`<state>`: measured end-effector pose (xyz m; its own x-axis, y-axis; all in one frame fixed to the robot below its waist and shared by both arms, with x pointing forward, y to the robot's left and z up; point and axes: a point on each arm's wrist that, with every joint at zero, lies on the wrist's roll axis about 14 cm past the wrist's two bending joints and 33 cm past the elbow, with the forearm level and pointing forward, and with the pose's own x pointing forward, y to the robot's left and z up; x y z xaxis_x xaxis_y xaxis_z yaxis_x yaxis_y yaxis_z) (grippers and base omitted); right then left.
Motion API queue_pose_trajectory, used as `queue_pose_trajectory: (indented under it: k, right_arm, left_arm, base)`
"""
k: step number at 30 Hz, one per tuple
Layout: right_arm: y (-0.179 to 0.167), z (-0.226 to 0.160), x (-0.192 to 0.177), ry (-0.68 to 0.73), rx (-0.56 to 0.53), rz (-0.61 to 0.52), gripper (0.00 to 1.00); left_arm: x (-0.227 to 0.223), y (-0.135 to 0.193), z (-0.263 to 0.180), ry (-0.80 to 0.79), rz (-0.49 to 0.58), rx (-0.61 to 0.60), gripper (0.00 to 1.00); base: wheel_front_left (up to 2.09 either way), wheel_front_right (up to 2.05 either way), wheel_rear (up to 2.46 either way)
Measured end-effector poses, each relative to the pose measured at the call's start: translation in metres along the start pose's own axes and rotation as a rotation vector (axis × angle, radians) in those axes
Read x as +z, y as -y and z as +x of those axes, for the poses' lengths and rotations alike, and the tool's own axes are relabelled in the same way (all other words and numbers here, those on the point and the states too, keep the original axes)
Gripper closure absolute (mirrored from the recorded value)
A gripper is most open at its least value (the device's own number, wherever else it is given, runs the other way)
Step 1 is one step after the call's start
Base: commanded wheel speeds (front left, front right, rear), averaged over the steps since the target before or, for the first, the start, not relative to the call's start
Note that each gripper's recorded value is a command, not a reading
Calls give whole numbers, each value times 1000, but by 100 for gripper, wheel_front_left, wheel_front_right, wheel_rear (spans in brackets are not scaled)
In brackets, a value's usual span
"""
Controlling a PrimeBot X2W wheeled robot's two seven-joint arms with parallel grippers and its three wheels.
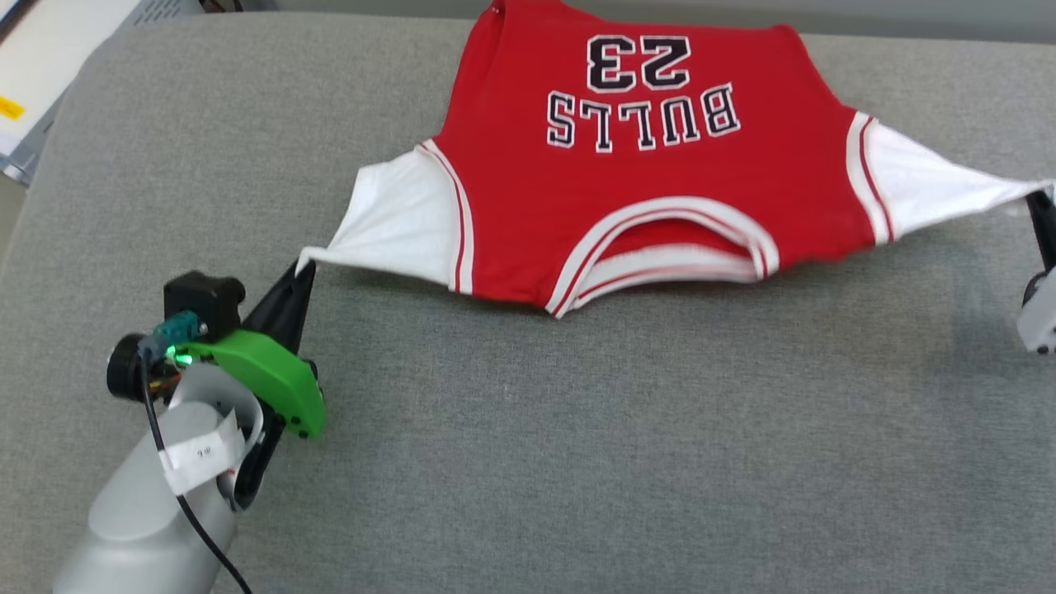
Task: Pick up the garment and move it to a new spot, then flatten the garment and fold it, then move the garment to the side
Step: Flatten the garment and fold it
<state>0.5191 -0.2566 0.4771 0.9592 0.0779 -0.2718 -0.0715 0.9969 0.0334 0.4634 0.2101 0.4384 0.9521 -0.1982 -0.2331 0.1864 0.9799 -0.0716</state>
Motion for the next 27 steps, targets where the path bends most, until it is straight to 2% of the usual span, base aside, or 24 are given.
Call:
queue_pose_trajectory:
  k: [6, 11, 14, 18, 27]
  right_arm:
    - [2, -48, -20, -88, 30, -8, 100]
    - [6, -80, -38, -176, 44, 22, 100]
    - [9, -99, -56, -252, 45, 34, 100]
    - [5, -125, -85, -375, 60, 110, 100]
    - [13, -175, -131, -599, 33, 163, 100]
  left_arm:
    - [-17, 18, -35, -66, 18, -43, 100]
    - [-17, 20, -54, -68, 37, -41, 100]
    - [-21, 16, -66, -85, 62, -42, 100]
    - [-37, 19, -87, -140, 73, -54, 100]
    - [-66, 50, -125, -256, 41, -146, 100]
  base:
    - [0, 0, 0]
    - [0, 0, 0]
    - [0, 0, 0]
    - [0, 0, 0]
    - [0, 0, 0]
